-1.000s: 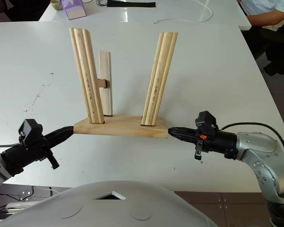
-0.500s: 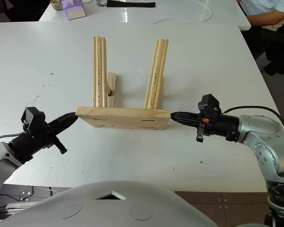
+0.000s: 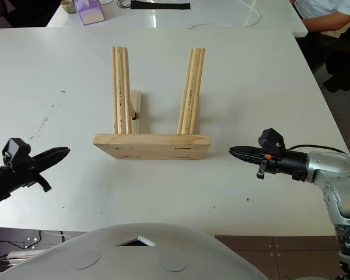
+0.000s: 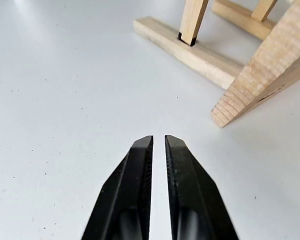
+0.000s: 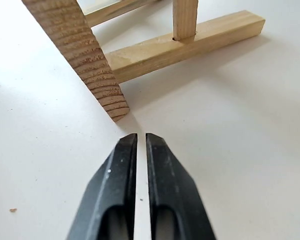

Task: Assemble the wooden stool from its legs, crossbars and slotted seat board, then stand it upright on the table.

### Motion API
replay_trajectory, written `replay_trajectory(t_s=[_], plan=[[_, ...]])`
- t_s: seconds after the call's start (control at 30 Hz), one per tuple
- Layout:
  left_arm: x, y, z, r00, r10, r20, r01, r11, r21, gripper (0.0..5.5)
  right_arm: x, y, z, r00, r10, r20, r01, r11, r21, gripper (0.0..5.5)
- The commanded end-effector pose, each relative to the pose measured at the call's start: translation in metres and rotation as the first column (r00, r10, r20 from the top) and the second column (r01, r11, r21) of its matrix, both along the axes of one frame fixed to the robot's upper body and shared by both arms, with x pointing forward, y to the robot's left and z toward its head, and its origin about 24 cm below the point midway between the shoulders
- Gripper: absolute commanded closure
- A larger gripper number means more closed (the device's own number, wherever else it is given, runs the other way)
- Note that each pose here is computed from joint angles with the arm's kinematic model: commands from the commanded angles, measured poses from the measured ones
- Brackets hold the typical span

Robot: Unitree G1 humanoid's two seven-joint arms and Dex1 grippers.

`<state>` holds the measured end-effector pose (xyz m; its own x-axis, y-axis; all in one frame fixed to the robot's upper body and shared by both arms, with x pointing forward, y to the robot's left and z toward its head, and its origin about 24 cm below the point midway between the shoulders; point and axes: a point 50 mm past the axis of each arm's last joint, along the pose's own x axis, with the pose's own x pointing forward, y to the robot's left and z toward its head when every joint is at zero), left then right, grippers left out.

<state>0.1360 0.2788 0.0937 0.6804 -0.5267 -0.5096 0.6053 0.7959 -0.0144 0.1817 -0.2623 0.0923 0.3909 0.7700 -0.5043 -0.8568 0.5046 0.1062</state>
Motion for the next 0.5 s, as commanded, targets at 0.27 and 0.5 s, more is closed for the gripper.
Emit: replay_trajectory(t_s=[0.27,0.5], plan=[[0.025,-0.04,-0.025,0.939,-0.343,0.038,0.336,0.933,0.125,3.34,0.008,0.034,-0.016,0.981,0.191,0.023,-0.19,0.981,-0.035,3.42],[0.033,-0.046,-0.03,0.903,-0.423,0.082,0.403,0.896,0.187,2.5,0.017,0.038,-0.019,0.973,0.227,0.033,-0.225,0.973,-0.056,2.6]])
